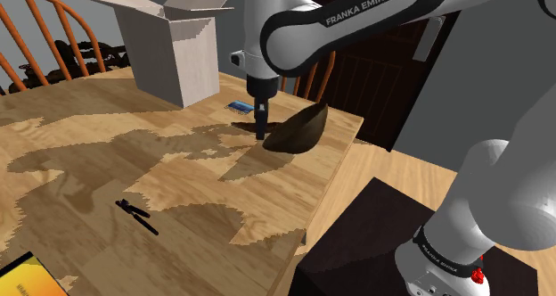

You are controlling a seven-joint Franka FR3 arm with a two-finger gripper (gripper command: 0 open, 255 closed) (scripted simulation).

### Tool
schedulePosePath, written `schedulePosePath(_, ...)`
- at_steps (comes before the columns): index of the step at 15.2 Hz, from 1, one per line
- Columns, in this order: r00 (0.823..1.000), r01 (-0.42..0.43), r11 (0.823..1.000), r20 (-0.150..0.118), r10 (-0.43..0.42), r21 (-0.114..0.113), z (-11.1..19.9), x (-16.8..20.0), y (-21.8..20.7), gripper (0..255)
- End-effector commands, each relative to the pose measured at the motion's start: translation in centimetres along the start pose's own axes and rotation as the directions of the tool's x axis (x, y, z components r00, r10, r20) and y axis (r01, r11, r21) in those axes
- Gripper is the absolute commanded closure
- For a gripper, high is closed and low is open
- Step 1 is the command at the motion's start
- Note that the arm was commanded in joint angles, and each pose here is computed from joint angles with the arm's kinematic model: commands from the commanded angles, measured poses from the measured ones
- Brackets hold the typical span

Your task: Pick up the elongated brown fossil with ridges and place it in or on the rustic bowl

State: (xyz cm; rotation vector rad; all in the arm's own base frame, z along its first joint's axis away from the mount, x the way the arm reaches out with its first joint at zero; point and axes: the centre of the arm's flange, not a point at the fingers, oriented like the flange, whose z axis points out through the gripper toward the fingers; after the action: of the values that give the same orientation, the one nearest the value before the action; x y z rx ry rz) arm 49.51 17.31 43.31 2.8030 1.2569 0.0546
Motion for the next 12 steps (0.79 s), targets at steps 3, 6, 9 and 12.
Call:
schedulePosePath(3, 1.000, 0.000, 1.000, 0.001, 0.000, 0.000, 0.56, 0.00, 0.06, 0)
schedulePosePath(6, 1.000, 0.000, 1.000, 0.001, 0.000, 0.000, 0.56, 0.00, 0.06, 0)
schedulePosePath(9, 1.000, 0.000, 1.000, 0.001, 0.000, 0.000, 0.56, 0.00, 0.06, 255)
schedulePosePath(12, 1.000, 0.000, 1.000, 0.001, 0.000, 0.000, 0.55, -0.14, 0.00, 255)
